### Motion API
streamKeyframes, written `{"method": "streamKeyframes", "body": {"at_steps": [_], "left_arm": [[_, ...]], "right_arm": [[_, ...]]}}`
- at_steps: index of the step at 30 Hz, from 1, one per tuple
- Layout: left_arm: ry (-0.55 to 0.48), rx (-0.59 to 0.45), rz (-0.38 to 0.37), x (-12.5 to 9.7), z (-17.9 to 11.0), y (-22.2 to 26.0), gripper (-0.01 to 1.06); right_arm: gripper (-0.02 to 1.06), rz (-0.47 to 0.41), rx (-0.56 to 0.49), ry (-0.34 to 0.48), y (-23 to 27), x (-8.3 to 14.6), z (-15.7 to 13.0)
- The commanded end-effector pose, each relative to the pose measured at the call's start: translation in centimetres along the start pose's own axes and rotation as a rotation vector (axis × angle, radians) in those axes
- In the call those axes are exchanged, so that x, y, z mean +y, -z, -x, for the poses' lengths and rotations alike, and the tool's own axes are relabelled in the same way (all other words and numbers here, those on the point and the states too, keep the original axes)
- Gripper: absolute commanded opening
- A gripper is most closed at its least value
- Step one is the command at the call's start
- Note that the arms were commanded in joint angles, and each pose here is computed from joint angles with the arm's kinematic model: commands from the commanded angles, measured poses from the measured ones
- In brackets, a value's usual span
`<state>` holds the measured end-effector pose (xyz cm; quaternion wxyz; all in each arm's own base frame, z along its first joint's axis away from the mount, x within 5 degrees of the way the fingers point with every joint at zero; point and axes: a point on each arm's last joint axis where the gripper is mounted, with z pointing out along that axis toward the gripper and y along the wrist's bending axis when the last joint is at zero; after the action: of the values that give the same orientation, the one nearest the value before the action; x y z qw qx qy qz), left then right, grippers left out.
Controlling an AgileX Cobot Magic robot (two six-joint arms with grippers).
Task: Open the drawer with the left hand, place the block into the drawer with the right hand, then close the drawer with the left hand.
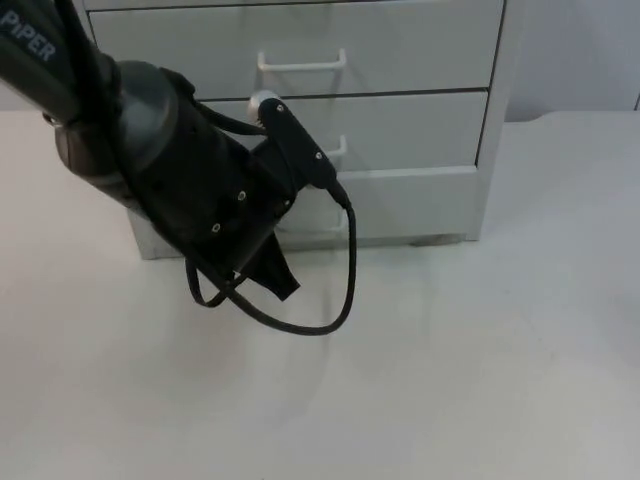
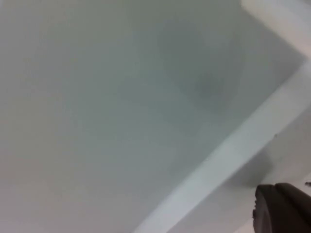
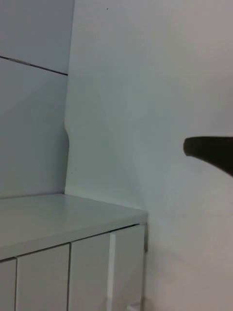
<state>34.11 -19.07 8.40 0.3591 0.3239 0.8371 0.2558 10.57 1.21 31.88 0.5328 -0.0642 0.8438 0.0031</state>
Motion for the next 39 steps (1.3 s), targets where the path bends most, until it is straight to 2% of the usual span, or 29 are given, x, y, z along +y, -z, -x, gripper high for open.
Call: {"method": "streamKeyframes", "body": {"at_steps": [1, 7, 10, 12, 16, 17, 19, 23, 24, 27, 29, 30, 33, 34, 38, 39], "left_arm": [[0.019, -0.040, 0.110, 1.7, 1.1, 0.0, 0.00], [0.003, -0.018, 0.122, 1.5, 1.1, 0.2, 0.00], [-0.074, 0.079, 0.115, 0.4, 0.7, 1.5, 0.00], [-0.103, 0.096, 0.097, 0.1, 0.8, 2.0, 0.00], [-0.124, 0.149, -0.005, -1.0, 1.4, 5.3, 0.00], [-0.124, 0.149, -0.005, -1.0, 1.4, 5.3, 0.00], [-0.129, 0.170, -0.073, -1.5, 1.8, 7.3, 0.00], [-0.126, 0.159, -0.203, -1.4, 2.7, 11.4, 0.00], [-0.126, 0.159, -0.203, -1.4, 2.7, 11.4, 0.00], [-0.042, 0.106, -0.341, -0.2, 3.6, 14.4, 0.00], [0.006, 0.035, -0.427, 1.1, 4.3, 16.5, 0.00], [0.006, 0.035, -0.427, 1.1, 4.3, 16.5, 0.00], [0.065, -0.054, -0.481, 3.6, 4.8, 19.6, 0.00], [0.065, -0.054, -0.481, 3.6, 4.8, 19.6, 0.00], [0.160, -0.185, -0.505, 7.7, 4.6, 23.9, 0.00], [0.160, -0.185, -0.505, 7.7, 4.6, 23.9, 0.00]], "right_arm": [[0.75, -0.002, -0.012, -0.005, -0.1, 0.0, -0.3], [0.75, -0.001, -0.006, -0.008, -0.4, 0.0, -0.6], [0.75, 0.002, -0.018, -0.008, -0.3, 0.0, -0.5], [0.75, 0.002, -0.018, -0.008, -0.3, 0.0, -0.5], [0.75, 0.002, -0.019, -0.009, -0.3, 0.0, -0.5], [0.75, 0.002, -0.019, -0.009, -0.3, 0.0, -0.5], [0.75, 0.002, -0.019, -0.009, -0.3, 0.0, -0.5], [0.75, 0.002, -0.019, -0.009, -0.3, 0.0, -0.5], [0.75, 0.002, -0.019, -0.009, -0.3, 0.0, -0.5], [0.75, 0.002, -0.019, -0.009, -0.3, 0.0, -0.5], [0.75, 0.002, -0.019, -0.009, -0.3, 0.0, -0.5], [0.75, 0.002, -0.019, -0.009, -0.3, 0.0, -0.5], [0.75, 0.002, -0.019, -0.009, -0.3, 0.0, -0.5], [0.75, 0.002, -0.019, -0.009, -0.3, 0.0, -0.5], [0.75, 0.002, -0.019, -0.009, -0.3, 0.0, -0.5], [0.75, 0.002, -0.019, -0.009, -0.3, 0.0, -0.5]]}}
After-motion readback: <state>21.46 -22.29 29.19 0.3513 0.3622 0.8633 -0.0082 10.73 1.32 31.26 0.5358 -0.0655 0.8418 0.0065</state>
